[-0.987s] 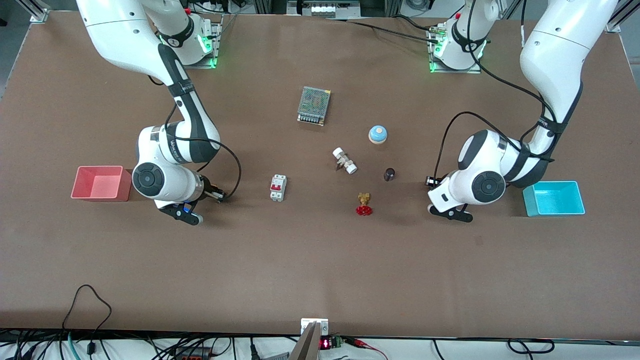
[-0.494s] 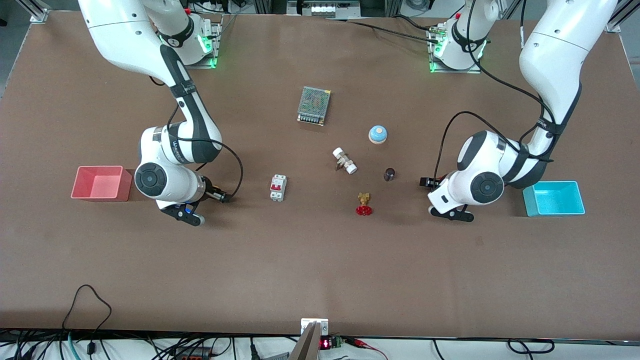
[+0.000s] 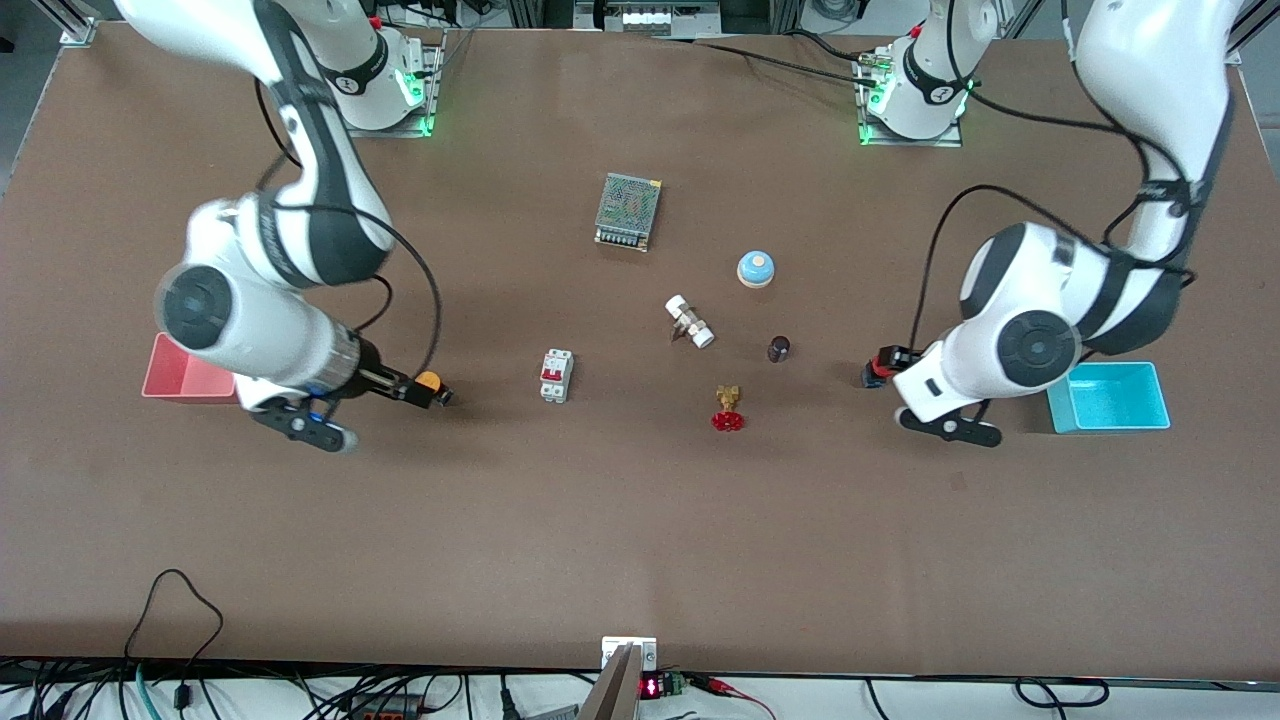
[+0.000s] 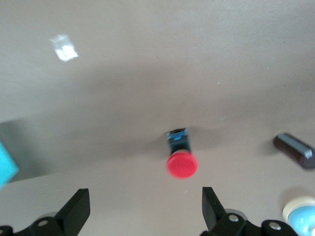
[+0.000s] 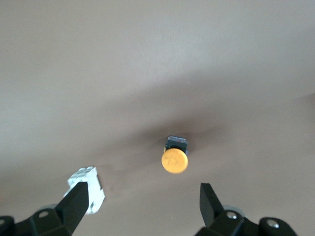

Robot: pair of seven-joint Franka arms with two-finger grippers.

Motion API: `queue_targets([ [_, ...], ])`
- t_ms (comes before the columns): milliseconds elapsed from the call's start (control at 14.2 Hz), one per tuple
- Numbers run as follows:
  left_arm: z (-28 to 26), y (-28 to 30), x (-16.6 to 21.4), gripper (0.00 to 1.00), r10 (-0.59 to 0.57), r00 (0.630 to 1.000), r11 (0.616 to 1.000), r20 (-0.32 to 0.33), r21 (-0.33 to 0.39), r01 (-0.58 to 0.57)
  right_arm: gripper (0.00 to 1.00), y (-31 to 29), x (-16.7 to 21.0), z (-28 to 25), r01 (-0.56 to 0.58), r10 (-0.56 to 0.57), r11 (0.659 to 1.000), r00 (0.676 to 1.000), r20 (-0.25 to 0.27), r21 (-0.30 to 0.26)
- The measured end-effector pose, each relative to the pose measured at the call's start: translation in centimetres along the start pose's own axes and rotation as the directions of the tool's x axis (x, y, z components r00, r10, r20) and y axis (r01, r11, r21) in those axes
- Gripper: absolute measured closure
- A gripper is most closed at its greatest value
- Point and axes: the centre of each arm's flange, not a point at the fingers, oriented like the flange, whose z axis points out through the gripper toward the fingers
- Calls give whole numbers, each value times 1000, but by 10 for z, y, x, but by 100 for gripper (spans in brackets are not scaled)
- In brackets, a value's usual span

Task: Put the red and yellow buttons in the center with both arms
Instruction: 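Open both grippers to release the buttons on the table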

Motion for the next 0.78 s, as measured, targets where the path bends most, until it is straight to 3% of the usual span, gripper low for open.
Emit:
queue_targets([
  [282, -75, -41, -17, 0, 11, 1000, 1000, 14, 13, -11, 0, 56, 18, -79, 77, -76, 997, 997, -33, 10],
  [635, -177, -38, -57, 0, 15, 1000, 999, 2, 35, -15, 0, 146, 30, -136, 158, -158, 987, 987, -40, -17],
  [776, -201, -30, -68, 0, 23, 1000, 999, -9, 34, -23, 0, 190, 32, -160, 161, -161, 987, 986, -40, -3],
])
